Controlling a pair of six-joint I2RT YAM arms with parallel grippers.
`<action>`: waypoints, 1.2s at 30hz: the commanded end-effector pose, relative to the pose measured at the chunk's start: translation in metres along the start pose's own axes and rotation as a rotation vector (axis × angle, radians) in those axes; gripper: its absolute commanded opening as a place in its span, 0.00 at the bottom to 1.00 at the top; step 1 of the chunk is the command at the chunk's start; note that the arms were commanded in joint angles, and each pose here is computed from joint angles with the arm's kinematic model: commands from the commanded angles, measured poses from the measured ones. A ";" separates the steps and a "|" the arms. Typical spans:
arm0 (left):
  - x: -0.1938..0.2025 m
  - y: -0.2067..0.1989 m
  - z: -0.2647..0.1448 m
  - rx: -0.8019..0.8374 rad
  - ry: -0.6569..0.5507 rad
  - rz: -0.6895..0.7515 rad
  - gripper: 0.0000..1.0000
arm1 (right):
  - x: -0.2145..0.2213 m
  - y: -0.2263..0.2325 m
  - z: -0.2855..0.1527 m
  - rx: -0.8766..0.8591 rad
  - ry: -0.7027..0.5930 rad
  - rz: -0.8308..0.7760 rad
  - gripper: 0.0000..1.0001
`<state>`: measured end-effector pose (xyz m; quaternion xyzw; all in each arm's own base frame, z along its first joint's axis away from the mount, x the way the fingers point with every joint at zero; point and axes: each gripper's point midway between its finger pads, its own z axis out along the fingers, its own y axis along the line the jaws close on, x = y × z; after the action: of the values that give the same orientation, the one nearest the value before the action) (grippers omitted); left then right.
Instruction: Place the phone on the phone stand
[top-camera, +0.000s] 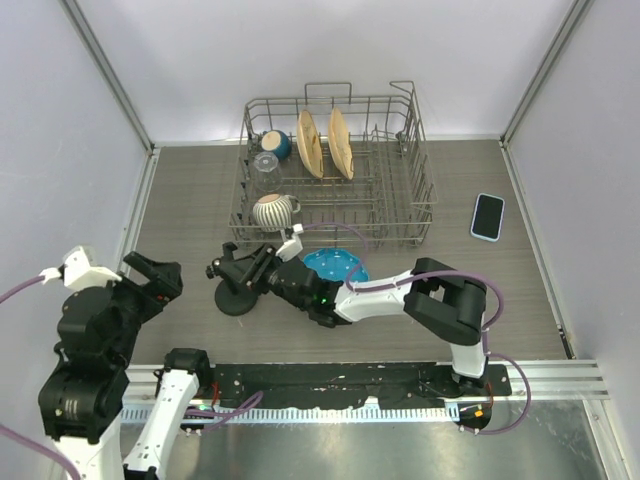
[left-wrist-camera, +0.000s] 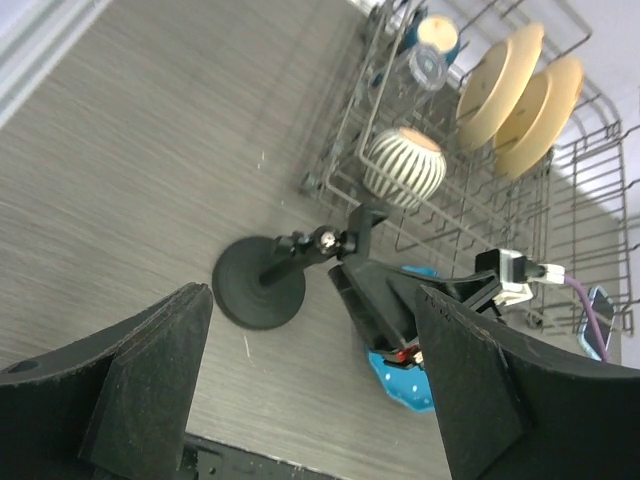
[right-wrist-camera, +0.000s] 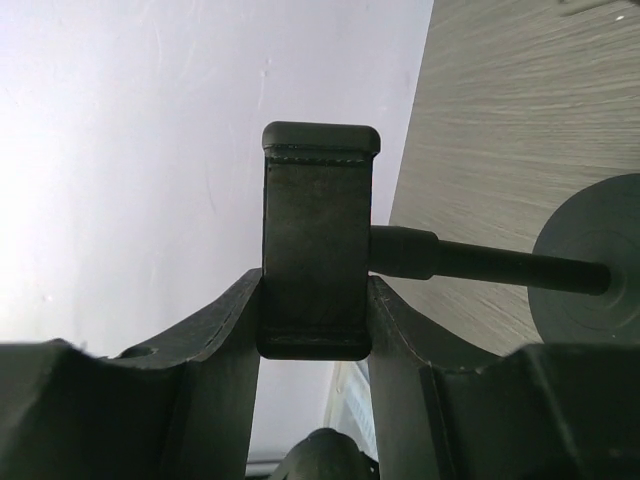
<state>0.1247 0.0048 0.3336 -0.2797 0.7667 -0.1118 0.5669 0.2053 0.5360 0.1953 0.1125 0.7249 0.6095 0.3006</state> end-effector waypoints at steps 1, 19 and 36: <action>0.023 -0.008 0.023 0.036 0.095 0.016 0.86 | -0.050 0.039 -0.017 -0.128 -0.235 0.128 0.01; 0.098 0.002 0.074 0.067 0.290 0.075 0.89 | -0.077 0.041 -0.051 -0.069 -0.319 -0.121 0.84; 0.128 -0.050 0.106 0.144 0.463 0.294 0.84 | -0.246 0.036 -0.143 0.116 -0.706 -0.537 0.84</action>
<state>0.1936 -0.0779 0.1848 -0.1262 0.9182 -0.1402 0.3482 0.2978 0.3319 0.3158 0.1453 0.6138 0.4447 0.6359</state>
